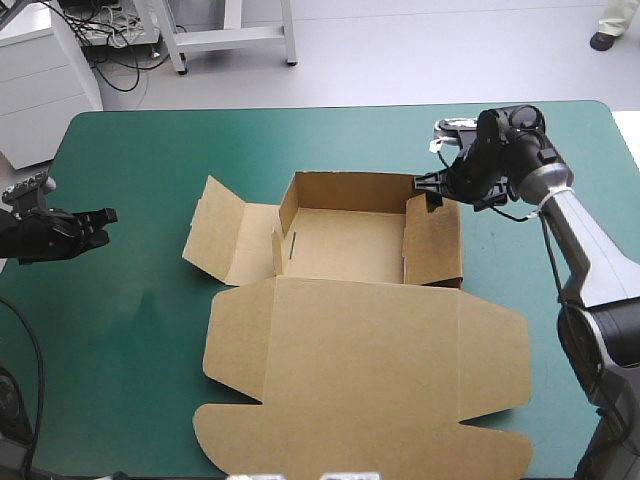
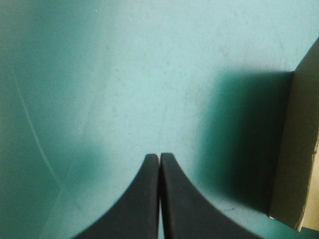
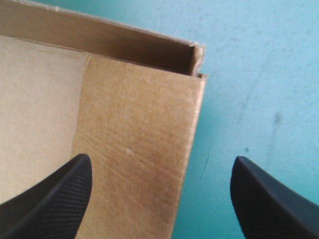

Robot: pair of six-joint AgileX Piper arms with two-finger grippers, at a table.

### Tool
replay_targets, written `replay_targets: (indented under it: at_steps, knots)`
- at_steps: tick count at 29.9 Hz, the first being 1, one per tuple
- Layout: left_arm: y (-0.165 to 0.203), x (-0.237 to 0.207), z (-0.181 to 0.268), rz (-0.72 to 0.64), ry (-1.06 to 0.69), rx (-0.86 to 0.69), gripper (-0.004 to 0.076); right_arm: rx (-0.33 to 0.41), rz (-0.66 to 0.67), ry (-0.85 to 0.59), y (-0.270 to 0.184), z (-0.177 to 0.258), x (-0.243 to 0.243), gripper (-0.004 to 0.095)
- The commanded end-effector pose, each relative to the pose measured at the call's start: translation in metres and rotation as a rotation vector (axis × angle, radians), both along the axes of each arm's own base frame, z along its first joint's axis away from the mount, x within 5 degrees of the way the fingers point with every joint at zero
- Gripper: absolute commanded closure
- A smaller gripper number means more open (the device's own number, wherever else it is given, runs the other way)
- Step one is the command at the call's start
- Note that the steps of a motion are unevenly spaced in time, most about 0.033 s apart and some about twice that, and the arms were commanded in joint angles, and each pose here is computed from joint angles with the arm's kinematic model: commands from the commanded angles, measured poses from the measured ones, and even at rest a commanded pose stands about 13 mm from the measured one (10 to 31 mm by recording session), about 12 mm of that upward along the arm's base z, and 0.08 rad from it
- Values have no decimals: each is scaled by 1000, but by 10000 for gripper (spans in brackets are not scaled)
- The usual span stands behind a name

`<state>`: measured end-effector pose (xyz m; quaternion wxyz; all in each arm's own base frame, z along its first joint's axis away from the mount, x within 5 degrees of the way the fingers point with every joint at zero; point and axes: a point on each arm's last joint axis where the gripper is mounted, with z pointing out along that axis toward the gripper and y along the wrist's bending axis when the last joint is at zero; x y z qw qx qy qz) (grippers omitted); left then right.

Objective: Fold the box

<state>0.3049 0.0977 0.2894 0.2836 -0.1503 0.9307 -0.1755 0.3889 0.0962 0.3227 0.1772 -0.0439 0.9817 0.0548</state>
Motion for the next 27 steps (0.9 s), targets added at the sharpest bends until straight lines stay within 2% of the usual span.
replay_targets:
  at_steps: [1, 6, 11, 16, 27]
  knots:
    - [-2, -1, 20, 24, -79, -1, 756, 5, -40, -110, -13, 49, -16, 174]
    - [-2, -1, 20, 24, -79, -1, 756, 61, -68, -129, -14, 64, -34, 174]
    - [-4, -1, 20, 24, -80, -31, 756, 117, -64, -70, -13, 57, -57, 174]
    - [-5, -2, 20, 21, -77, -37, 756, 109, -68, 11, -13, 32, -61, 174]
    - [-5, -1, 20, 31, -76, -48, 756, 109, -88, 28, -9, -11, -41, 174]
